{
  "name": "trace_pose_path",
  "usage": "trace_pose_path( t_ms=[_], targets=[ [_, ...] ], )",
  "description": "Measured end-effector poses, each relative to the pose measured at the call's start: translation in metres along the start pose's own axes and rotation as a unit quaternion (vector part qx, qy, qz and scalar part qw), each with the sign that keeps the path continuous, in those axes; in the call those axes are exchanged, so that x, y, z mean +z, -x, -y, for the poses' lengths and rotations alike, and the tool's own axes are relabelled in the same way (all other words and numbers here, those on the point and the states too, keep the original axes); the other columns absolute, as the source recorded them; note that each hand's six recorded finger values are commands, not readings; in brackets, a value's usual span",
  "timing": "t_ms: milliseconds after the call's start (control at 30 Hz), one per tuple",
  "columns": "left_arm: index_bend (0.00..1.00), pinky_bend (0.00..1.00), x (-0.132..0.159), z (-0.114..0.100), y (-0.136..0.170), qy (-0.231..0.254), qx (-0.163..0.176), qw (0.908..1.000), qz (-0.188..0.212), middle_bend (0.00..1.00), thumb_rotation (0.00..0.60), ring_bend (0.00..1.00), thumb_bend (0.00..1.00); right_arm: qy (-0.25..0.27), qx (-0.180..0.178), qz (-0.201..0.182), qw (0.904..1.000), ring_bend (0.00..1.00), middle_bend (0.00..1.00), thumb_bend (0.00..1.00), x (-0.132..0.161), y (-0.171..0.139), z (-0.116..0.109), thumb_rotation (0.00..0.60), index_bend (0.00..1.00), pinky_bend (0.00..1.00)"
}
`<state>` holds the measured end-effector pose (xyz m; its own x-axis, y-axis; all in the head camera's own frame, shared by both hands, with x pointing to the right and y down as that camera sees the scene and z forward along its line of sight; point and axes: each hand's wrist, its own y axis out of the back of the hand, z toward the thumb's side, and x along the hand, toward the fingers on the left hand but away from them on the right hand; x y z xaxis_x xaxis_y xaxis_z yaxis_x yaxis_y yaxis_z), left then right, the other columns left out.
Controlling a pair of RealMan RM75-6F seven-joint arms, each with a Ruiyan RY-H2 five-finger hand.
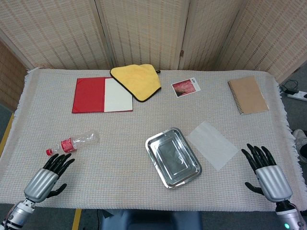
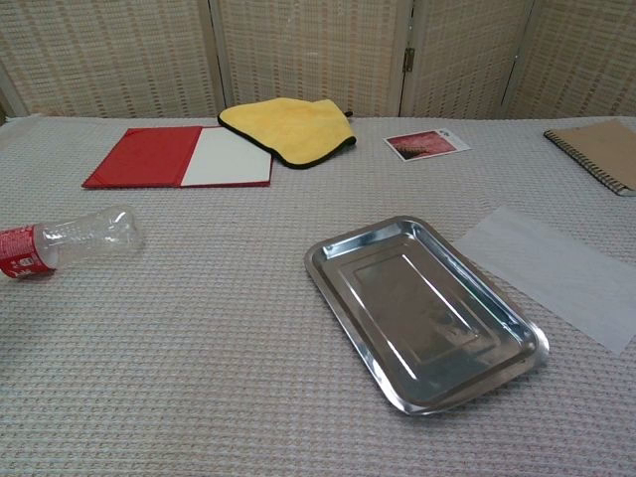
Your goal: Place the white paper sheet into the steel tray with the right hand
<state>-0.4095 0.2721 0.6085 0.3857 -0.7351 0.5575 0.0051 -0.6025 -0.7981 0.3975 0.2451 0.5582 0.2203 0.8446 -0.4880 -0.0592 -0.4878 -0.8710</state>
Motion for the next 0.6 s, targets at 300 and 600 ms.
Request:
trace_pose_path(
  t_ms=[300, 600],
  targets=[
    [0.04, 0.00, 0.0001, 0.0017, -0.0015, 0.002, -0.003, 1.0000, -0.001, 0.00, 0.600, 0.00, 0.39, -0.001, 0.002, 0.011, 0.9999, 0.00, 0.00, 0.00, -0.0039, 0.0010, 0.0002, 0.583, 0.00, 0.00],
    [0.04, 0.00, -0.0006, -0.0007, -0.0037, 0.017, -0.002, 0.9999, 0.004, 0.00, 0.600, 0.00, 0.39, -0.003, -0.003, -0.006, 1.0000, 0.00, 0.00, 0.18, -0.0016, -0.0014, -0.0023, 0.591, 0.00, 0.00]
  ],
)
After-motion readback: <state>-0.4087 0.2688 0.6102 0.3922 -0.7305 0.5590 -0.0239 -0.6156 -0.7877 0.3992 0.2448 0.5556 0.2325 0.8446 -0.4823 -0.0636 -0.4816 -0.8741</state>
